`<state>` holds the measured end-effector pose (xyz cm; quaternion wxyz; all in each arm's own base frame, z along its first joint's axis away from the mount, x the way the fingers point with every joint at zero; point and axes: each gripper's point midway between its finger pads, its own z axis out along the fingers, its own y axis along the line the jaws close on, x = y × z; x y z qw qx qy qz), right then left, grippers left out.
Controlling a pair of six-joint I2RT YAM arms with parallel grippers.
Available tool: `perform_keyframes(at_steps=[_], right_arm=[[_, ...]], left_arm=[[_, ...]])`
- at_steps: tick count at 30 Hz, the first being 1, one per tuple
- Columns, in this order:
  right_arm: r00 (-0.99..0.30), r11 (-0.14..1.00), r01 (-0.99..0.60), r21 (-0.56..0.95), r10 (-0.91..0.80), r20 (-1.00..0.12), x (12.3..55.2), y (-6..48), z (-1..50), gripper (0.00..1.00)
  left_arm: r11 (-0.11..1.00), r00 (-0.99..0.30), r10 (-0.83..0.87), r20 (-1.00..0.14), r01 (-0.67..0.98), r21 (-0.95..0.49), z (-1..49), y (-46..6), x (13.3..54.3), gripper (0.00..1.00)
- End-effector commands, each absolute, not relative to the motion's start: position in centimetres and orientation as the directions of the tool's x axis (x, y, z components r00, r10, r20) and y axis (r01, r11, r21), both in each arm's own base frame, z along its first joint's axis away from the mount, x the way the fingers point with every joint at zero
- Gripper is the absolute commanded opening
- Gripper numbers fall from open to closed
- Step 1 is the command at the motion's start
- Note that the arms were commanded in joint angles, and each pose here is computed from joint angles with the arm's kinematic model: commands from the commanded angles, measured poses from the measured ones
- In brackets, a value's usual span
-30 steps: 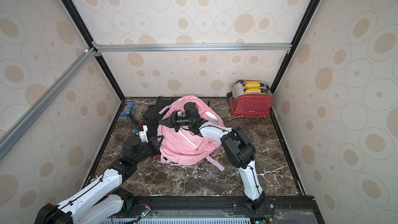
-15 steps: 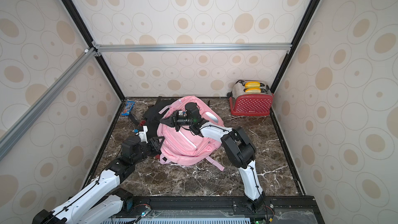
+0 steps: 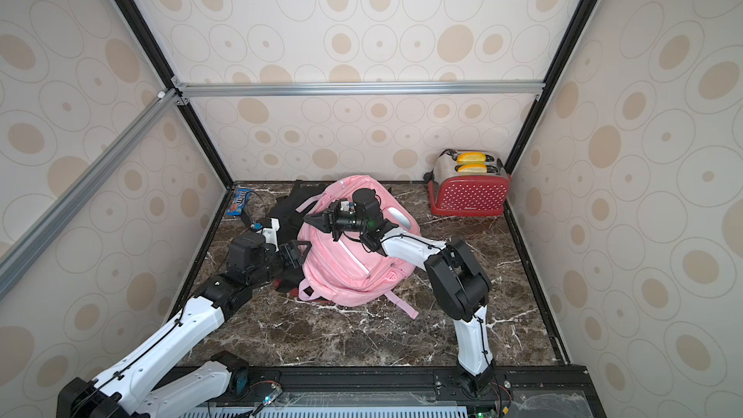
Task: Zip up the backpack
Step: Zip the zipper on the backpack.
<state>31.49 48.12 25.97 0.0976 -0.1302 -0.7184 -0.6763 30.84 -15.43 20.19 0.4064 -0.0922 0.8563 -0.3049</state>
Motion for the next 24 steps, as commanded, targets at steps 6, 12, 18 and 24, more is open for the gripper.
perform_keyframes(at_steps=[6, 12, 18, 24], right_arm=[[-0.985, -0.046, 0.172, 0.984, -0.015, 0.172, 28.0, 48.1, 31.7, 0.00], [-0.984, -0.041, 0.178, 0.983, -0.012, 0.177, 27.6, 47.9, 31.5, 0.00], [-0.984, -0.048, 0.179, 0.983, -0.005, 0.179, 28.2, 48.1, 31.8, 0.00], [-0.981, -0.059, 0.194, 0.979, 0.017, 0.196, 29.5, 48.3, 31.7, 0.00]], left_arm=[[0.792, -0.627, -0.408, -0.664, 0.119, -0.599, 21.4, -16.7, 33.7, 0.56], [0.777, -0.630, -0.407, -0.661, 0.140, -0.613, 21.6, -17.3, 34.1, 0.20], [0.761, -0.641, -0.417, -0.645, 0.142, -0.633, 21.0, -17.2, 33.0, 0.00], [0.753, -0.645, -0.425, -0.635, 0.139, -0.644, 20.2, -16.7, 31.5, 0.00]])
